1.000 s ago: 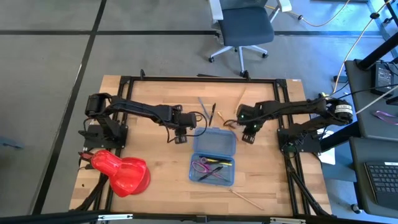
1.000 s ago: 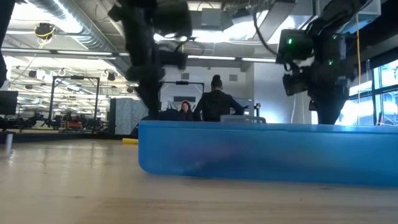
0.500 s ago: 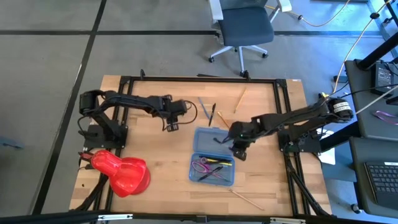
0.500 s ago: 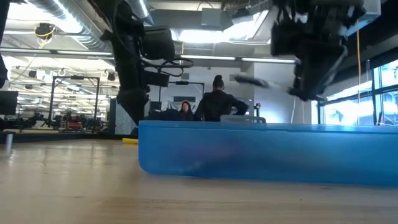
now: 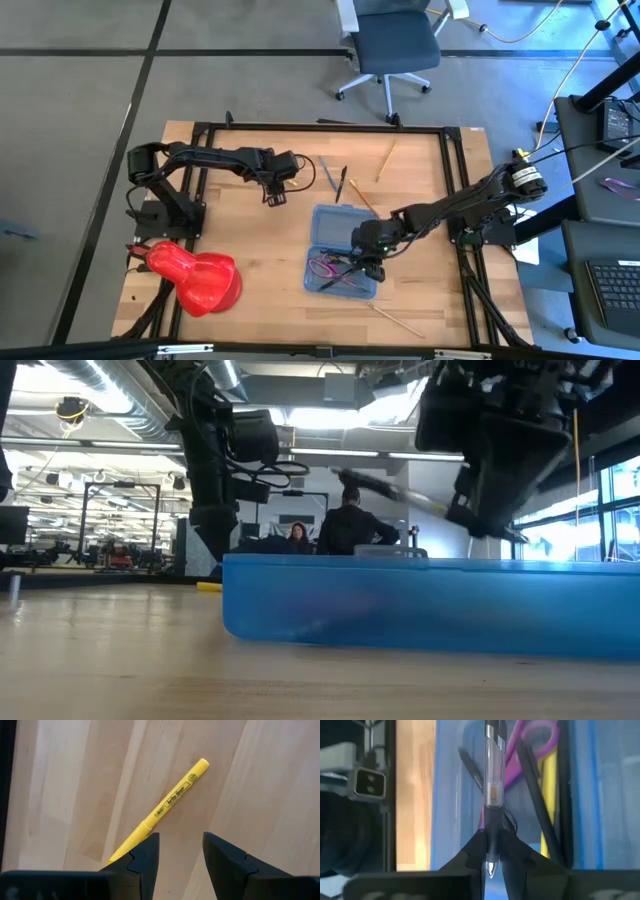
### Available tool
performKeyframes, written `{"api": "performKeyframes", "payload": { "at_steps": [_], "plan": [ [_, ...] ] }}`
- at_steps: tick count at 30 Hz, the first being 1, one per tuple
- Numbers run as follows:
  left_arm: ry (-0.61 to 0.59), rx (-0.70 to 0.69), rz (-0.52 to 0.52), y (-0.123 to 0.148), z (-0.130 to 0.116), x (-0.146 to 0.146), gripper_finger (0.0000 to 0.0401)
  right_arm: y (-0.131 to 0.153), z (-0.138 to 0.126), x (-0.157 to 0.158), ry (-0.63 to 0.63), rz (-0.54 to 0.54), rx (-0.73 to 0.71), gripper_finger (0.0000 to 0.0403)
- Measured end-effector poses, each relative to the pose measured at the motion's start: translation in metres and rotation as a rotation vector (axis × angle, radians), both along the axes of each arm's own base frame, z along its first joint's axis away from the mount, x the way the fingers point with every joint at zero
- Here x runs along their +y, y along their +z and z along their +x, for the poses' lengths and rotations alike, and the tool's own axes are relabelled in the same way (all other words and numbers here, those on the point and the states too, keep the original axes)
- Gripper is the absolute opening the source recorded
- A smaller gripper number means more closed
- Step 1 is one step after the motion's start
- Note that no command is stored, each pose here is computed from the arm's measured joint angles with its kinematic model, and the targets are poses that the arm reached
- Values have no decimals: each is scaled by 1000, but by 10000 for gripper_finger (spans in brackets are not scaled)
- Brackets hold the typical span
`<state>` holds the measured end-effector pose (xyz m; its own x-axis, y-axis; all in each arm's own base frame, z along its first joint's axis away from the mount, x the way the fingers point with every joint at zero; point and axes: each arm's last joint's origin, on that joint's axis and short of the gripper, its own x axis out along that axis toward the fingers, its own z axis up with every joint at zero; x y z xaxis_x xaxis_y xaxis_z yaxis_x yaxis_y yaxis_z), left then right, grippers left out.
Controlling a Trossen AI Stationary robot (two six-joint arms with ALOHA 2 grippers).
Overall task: Pick & place school supplies into a supply box
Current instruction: Put the top right black pen into the blue supply box
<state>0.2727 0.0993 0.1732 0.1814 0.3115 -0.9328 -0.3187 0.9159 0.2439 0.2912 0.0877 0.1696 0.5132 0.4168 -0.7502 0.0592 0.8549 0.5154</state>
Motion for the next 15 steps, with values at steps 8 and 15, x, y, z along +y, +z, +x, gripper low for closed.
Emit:
{"api": "performKeyframes", "payload": {
  "at_steps": [8,15],
  "plan": [
    [-40,15,9,0,0,0,144,-22,2,8,34,-5,79,44],
    [-51,22,10,0,0,0,165,-31,2,9,19,39,145,44]
  ]
}}
